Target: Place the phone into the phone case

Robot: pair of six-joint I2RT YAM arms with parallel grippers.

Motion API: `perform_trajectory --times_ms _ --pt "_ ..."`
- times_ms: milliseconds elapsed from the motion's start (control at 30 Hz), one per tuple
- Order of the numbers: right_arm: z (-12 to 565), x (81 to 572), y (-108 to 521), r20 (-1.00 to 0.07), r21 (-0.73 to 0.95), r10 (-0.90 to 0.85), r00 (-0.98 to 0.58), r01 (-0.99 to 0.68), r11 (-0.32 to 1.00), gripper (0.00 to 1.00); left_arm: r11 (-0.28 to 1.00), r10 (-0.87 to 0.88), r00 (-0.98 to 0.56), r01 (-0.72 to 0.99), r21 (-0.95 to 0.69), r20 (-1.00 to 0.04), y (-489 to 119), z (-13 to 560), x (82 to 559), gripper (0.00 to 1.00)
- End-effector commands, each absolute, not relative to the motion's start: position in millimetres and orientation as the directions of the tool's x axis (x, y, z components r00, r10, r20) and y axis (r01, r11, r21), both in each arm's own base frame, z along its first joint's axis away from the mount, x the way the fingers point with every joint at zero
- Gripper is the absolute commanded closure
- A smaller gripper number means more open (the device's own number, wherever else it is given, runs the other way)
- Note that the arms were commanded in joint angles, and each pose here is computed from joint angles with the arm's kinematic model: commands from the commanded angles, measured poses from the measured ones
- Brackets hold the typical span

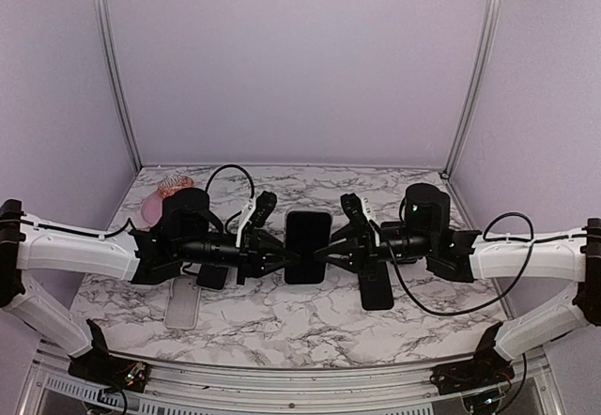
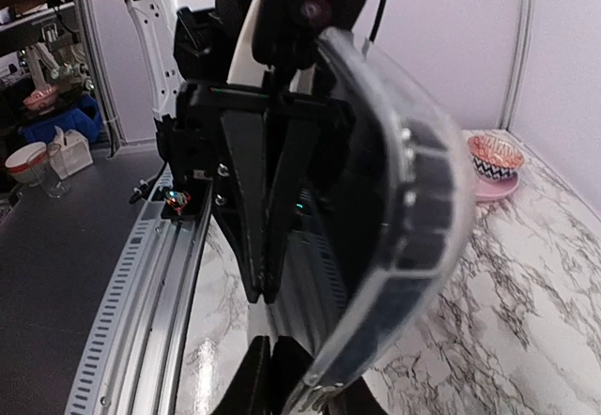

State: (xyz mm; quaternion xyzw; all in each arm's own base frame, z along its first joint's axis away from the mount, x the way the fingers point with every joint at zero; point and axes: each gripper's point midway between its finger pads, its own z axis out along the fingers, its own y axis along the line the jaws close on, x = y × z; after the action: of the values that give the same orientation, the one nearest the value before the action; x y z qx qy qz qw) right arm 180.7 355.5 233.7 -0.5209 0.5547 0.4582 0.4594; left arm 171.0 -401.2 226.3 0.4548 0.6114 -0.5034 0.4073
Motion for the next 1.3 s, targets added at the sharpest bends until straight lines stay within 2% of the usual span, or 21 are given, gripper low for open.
perform_trajectory --times_ms 0,133,167,200,233,333,467,600,667,700,767,867,967,1000,1033,1100,1133,1167,1267 --pt "252 178 359 -0.994 0.062 -0.088 -0.063 -0.998 0.021 0.88 -0.039 -0.063 -0.252 0.968 -0.25 -0.966 -403 289 165 1.0" --pt "253 175 362 -0.988 0.101 -0.114 -0.1 -0.995 -0.007 0.98 -0.04 -0.06 -0.282 0.959 -0.28 -0.957 -404 287 168 1.0" --pt "252 176 363 -0.986 0.111 -0.124 -0.109 -0.994 -0.004 0.99 -0.031 -0.058 -0.297 0.955 -0.296 -0.953 -403 285 171 0.9" --pt "251 177 363 -0.982 0.126 -0.14 -0.125 -0.992 0.001 1.0 -0.013 -0.059 -0.314 0.949 -0.314 -0.948 -402 282 175 0.74" --pt "249 179 362 -0.977 0.143 -0.158 -0.143 -0.99 0.007 1.0 0.023 -0.065 -0.334 0.942 -0.336 -0.94 -400 278 183 0.65" --pt "246 183 357 -0.96 0.214 -0.179 -0.217 -0.976 0.036 1.0 0.091 -0.057 -0.386 0.917 -0.389 -0.921 -389 259 199 0.6" --pt "270 177 351 -0.977 0.184 -0.107 -0.186 -0.983 0.024 1.0 -0.004 0.045 -0.397 0.918 -0.398 -0.917 -393 228 179 0.4" --pt "294 178 347 -0.991 0.132 -0.031 -0.133 -0.991 0.034 1.0 -0.047 0.089 -0.306 0.949 -0.311 -0.948 -403 212 159 0.33" --pt "297 178 349 -0.991 0.13 -0.022 -0.131 -0.991 0.028 1.0 -0.037 0.09 -0.279 0.958 -0.283 -0.956 -406 210 157 0.36" --pt "299 178 350 -0.991 0.131 -0.021 -0.132 -0.991 0.023 1.0 -0.031 0.086 -0.276 0.96 -0.28 -0.957 -406 211 158 0.43" --pt "299 178 351 -0.99 0.136 -0.023 -0.136 -0.991 0.014 1.0 -0.022 0.078 -0.268 0.962 -0.27 -0.96 -407 214 160 0.62" --pt "298 178 353 -0.99 0.141 -0.029 -0.141 -0.99 0.009 1.0 -0.013 0.06 -0.251 0.968 -0.252 -0.966 -406 220 162 0.97" --pt "296 179 353 -0.989 0.144 -0.035 -0.144 -0.99 0.014 1.0 -0.003 0.048 -0.247 0.969 -0.248 -0.968 -404 225 162 1.0" --pt "295 180 353 -0.988 0.148 -0.038 -0.149 -0.989 0.021 0.96 0.0 0.044 -0.251 0.968 -0.251 -0.967 -404 226 163 1.0" --pt "292 183 352 -0.986 0.158 -0.045 -0.16 -0.987 0.041 0.85 0.003 0.038 -0.256 0.967 -0.256 -0.966 -403 228 163 1.0" --pt "276 189 352 -0.978 0.185 -0.079 -0.191 -0.979 0.083 0.56 -0.005 0.02 -0.264 0.965 -0.264 -0.964 -403 235 162 1.0" --pt "261 191 351 -0.97 0.204 -0.113 -0.215 -0.974 0.1 0.48 -0.012 0.005 -0.266 0.964 -0.266 -0.964 -402 240 162 1.0" --pt "244 192 351 -0.957 0.232 -0.148 -0.248 -0.966 0.115 0.44 -0.025 -0.018 -0.262 0.965 -0.261 -0.965 -402 247 160 1.0" --pt "217 183 352 -0.932 0.298 -0.186 -0.311 -0.95 0.094 0.43 -0.052 -0.042 -0.272 0.962 -0.269 -0.961 -403 253 158 1.0"
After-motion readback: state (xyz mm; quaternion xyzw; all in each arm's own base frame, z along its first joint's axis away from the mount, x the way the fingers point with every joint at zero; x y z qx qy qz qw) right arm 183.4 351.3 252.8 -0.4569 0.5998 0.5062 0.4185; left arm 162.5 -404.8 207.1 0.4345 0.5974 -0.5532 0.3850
